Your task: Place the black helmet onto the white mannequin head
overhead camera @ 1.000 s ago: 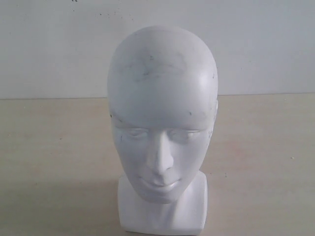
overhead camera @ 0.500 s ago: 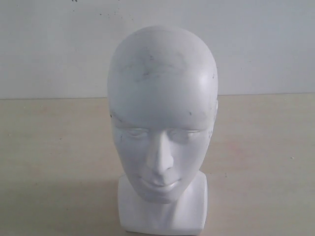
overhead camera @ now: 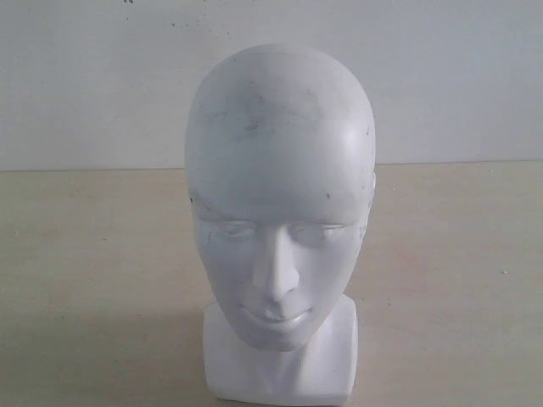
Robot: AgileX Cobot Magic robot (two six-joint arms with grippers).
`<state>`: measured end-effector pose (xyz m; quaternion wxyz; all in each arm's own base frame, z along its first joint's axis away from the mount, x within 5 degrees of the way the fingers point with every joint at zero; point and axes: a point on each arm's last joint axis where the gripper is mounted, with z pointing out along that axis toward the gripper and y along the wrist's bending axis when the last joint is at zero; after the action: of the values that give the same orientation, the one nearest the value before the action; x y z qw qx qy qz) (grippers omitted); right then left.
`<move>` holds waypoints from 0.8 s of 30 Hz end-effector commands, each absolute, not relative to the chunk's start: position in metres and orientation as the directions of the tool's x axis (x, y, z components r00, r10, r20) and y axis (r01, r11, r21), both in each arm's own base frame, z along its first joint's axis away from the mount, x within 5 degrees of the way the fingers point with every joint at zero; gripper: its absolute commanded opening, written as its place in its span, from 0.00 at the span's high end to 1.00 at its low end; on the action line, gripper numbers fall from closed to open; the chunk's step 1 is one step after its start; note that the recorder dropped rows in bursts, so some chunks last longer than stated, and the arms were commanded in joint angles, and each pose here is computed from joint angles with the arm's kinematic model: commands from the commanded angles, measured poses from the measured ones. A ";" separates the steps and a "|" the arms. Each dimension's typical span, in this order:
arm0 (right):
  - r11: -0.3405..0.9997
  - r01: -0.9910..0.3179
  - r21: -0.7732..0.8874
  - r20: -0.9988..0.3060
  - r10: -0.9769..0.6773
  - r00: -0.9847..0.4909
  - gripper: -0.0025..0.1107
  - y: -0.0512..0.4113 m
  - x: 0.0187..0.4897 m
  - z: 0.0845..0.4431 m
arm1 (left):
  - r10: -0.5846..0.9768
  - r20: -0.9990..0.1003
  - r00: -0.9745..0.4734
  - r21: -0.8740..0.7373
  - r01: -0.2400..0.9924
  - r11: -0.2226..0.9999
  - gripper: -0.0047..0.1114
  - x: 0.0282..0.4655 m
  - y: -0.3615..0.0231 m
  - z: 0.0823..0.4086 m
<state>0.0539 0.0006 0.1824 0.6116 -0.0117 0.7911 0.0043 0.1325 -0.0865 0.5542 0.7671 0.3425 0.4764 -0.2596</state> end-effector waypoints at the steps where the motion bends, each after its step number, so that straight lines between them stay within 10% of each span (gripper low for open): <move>1: 1.000 -0.026 -0.013 -0.970 -0.019 -0.243 0.98 0.001 0.054 0.183 | 0.142 -0.863 0.484 0.460 0.638 0.618 0.92 0.114 -0.082 0.554; 10: 1.000 -0.026 -0.013 -0.970 -0.019 -0.243 0.98 0.001 0.054 0.183 | 0.566 -0.686 0.457 0.716 0.285 0.637 0.92 0.108 -0.054 0.551; 17: 1.000 -0.026 -0.013 -0.970 -0.019 -0.243 0.98 0.001 0.054 0.183 | 0.091 -0.946 0.311 0.188 0.296 0.937 0.92 0.103 -0.035 0.564; 24: 1.000 -0.026 -0.013 -0.970 -0.019 -0.243 0.98 0.001 0.054 0.183 | -0.249 -0.933 0.261 -0.139 0.377 0.916 0.92 0.104 -0.034 0.570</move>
<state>0.0539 0.0006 0.1824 0.6116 -0.0117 0.7911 0.0043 0.1133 -0.0384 0.5521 0.7479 0.0971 0.6353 -0.1663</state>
